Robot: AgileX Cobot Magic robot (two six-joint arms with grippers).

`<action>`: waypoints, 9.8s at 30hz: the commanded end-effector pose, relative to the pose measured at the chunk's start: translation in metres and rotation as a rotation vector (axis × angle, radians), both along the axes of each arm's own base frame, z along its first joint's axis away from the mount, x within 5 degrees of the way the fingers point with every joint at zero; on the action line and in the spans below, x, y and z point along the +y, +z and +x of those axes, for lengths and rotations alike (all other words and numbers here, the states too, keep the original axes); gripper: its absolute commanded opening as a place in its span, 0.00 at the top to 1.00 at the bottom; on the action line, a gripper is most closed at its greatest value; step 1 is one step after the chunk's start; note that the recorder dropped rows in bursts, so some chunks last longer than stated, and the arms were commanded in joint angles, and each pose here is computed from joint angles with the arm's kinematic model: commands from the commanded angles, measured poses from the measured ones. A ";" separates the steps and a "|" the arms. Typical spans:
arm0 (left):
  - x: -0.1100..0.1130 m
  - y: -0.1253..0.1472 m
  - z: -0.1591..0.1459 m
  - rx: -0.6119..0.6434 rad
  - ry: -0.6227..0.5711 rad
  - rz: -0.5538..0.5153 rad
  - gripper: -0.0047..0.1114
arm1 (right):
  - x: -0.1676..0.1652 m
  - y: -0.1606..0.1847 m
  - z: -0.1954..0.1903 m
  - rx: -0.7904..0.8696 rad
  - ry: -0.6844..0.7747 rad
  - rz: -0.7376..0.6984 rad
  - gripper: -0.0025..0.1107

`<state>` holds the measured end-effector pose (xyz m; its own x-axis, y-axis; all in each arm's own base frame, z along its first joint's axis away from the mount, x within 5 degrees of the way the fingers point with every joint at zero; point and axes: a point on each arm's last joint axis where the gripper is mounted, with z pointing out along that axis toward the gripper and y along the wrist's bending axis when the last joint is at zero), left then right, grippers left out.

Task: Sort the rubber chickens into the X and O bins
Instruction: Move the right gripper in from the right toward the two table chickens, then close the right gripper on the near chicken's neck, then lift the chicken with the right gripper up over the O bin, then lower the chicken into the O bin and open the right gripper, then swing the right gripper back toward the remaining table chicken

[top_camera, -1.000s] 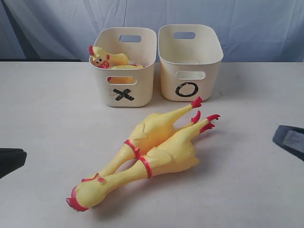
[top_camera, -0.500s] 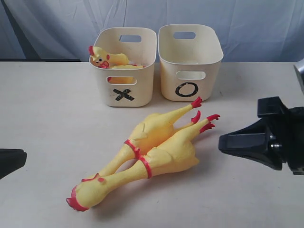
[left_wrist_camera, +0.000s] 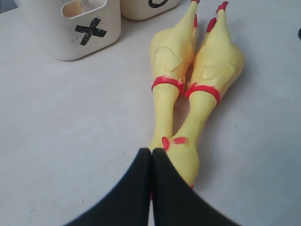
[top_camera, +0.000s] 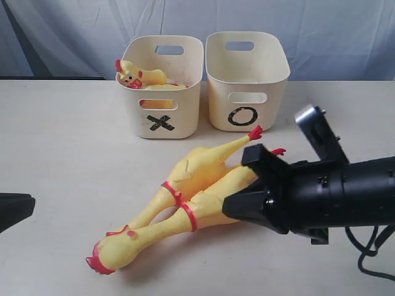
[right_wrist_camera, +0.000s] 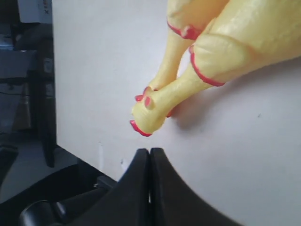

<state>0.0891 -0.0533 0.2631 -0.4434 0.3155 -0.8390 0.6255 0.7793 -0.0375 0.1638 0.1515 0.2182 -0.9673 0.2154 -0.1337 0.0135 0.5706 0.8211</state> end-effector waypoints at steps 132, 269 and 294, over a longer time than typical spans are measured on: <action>-0.001 -0.001 -0.002 0.007 -0.006 -0.010 0.96 | 0.018 0.135 0.040 -1.268 -0.412 -0.735 0.99; 0.000 -0.001 0.000 -0.011 0.011 -0.009 0.96 | -0.018 -0.006 0.373 -0.755 -0.631 -0.413 0.60; 0.000 -0.001 0.000 -0.011 0.011 -0.009 0.96 | -0.009 0.062 0.341 -0.819 -0.304 -0.508 0.60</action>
<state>0.0892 -0.0532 0.2619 -0.4446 0.3164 -0.8380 0.6247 0.7800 -0.0370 0.5171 0.1423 0.2546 -0.4383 0.2980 -0.8480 -0.1670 0.9000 0.4026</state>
